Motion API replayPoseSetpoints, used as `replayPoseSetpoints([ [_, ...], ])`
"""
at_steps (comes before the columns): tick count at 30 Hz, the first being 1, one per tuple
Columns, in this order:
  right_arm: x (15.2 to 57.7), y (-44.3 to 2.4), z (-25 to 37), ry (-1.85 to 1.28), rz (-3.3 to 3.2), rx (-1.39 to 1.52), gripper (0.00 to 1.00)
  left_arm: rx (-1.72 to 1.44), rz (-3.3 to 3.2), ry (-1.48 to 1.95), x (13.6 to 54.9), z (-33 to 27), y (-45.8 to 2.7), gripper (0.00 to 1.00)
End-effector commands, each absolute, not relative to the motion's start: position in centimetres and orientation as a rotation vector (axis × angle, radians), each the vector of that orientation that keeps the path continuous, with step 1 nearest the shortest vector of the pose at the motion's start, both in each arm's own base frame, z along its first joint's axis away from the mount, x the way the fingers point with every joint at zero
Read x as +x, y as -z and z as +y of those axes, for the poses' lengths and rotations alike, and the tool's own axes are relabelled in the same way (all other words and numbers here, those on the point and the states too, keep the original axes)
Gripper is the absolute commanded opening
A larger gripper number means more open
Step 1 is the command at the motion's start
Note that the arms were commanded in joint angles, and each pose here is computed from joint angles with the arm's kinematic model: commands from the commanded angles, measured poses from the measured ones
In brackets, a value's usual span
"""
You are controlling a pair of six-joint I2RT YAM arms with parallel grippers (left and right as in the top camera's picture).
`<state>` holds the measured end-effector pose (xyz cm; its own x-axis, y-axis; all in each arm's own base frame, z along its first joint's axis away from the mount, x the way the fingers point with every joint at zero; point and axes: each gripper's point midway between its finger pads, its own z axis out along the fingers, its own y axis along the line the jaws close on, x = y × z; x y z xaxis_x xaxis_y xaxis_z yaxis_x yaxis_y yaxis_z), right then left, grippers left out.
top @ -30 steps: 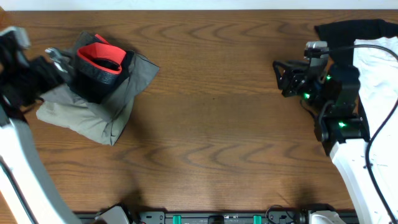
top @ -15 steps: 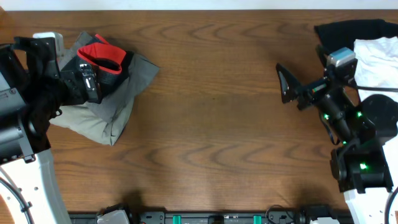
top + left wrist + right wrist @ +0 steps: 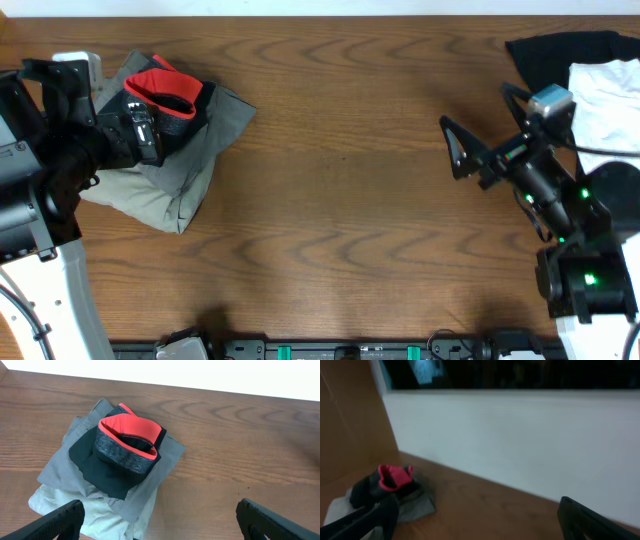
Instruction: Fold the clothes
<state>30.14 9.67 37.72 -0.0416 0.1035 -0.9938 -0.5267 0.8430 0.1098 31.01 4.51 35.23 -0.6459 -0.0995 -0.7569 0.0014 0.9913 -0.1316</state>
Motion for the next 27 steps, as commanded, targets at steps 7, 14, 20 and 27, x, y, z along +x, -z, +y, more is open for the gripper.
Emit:
replayPoseSetpoints([
  [7, 24.4, -33.1, 8.0, -0.277, 1.424, -0.434, 0.99, -0.053, 2.283, 0.146, 31.1, 4.5, -34.8, 0.98],
  [14, 21.6, -27.6, 7.9, -0.262, 1.364, -0.437, 0.99, -0.053, 2.284, 0.146, 31.1, 4.5, -34.8, 0.98],
  [20, 21.3, -25.6, 7.7, -0.247, 1.342, -0.427, 0.99, -0.053, 2.284, 0.146, 31.1, 4.5, -34.8, 0.98],
  [27, 22.4, -21.8, 7.8, -0.258, 1.379, -0.426, 0.99, -0.053, 2.285, 0.146, 31.1, 4.5, -34.8, 0.98],
])
